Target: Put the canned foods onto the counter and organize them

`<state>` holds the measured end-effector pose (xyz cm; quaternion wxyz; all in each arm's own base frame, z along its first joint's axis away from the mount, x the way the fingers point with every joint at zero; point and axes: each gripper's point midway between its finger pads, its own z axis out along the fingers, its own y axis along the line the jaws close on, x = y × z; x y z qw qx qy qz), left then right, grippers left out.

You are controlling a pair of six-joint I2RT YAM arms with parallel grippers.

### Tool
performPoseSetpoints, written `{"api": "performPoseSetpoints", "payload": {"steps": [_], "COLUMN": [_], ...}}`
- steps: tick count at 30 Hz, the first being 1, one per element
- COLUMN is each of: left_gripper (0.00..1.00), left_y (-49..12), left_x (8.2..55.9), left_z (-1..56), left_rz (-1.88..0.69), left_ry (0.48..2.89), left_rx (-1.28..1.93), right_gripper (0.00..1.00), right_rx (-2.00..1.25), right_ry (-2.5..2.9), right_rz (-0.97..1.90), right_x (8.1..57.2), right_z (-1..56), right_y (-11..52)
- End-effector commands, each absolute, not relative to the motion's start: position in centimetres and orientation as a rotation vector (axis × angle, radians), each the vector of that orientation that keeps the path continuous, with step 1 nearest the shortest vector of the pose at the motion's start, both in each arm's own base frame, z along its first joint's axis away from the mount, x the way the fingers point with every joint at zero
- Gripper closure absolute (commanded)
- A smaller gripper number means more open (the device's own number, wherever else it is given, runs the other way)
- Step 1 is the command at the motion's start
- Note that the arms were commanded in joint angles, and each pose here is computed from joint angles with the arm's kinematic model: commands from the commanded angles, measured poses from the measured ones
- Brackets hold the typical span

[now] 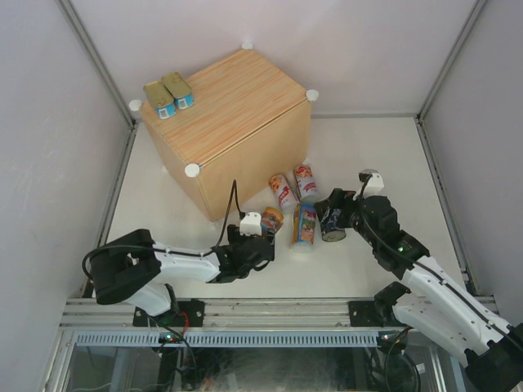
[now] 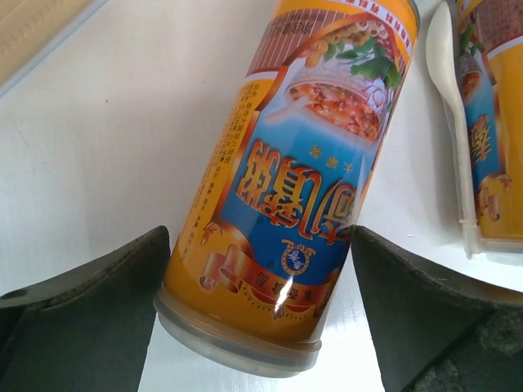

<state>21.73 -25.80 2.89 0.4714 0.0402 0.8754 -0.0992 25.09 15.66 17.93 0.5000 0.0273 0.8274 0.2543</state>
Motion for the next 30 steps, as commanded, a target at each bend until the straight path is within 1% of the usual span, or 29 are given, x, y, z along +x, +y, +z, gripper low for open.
{"api": "performPoseSetpoints", "payload": {"steps": [1,4,6,11,13,17,19,23,30], "left_gripper": [0.06,0.12,0.18,0.44,0.57,0.70,0.74,0.79,0.81], "left_y": [-26.0,-25.9,-25.9,-26.1,-26.1,-26.2,-26.2,-26.7,-26.6], "left_x": [21.7,21.5,21.4,21.3,21.3,21.2,21.0,20.6,20.1], "left_z": [2.5,2.4,2.5,3.7,4.4,6.0,7.0,9.1,12.1], "left_rz": [-0.288,-0.303,-0.321,-0.364,-0.378,-0.386,-0.384,-0.403,-0.398], "left_ry": [2.146,2.147,2.143,2.120,2.103,2.081,2.066,2.049,2.035], "left_rx": [0.046,0.039,0.032,0.033,0.030,0.041,0.049,0.069,0.084], "right_gripper": [0.12,0.12,0.12,0.12,0.12,0.12,0.12,0.12,0.12], "right_rx": [0.092,0.093,0.094,0.094,0.093,0.089,0.088,0.086,0.078], "right_ry": [1.949,1.948,1.947,1.942,1.942,1.933,1.931,1.923,1.920], "right_rz": [0.661,0.665,0.665,0.669,0.672,0.678,0.679,0.687,0.701], "right_x": [25.5,25.4,25.3,25.2,25.1,24.8,24.7,24.4,23.7], "right_z": [19.0,19.0,19.0,19.1,19.1,19.4,19.5,19.8,20.0], "right_y": [16.1,16.2,16.2,16.3,16.3,16.4,16.4,16.3,16.6]}}
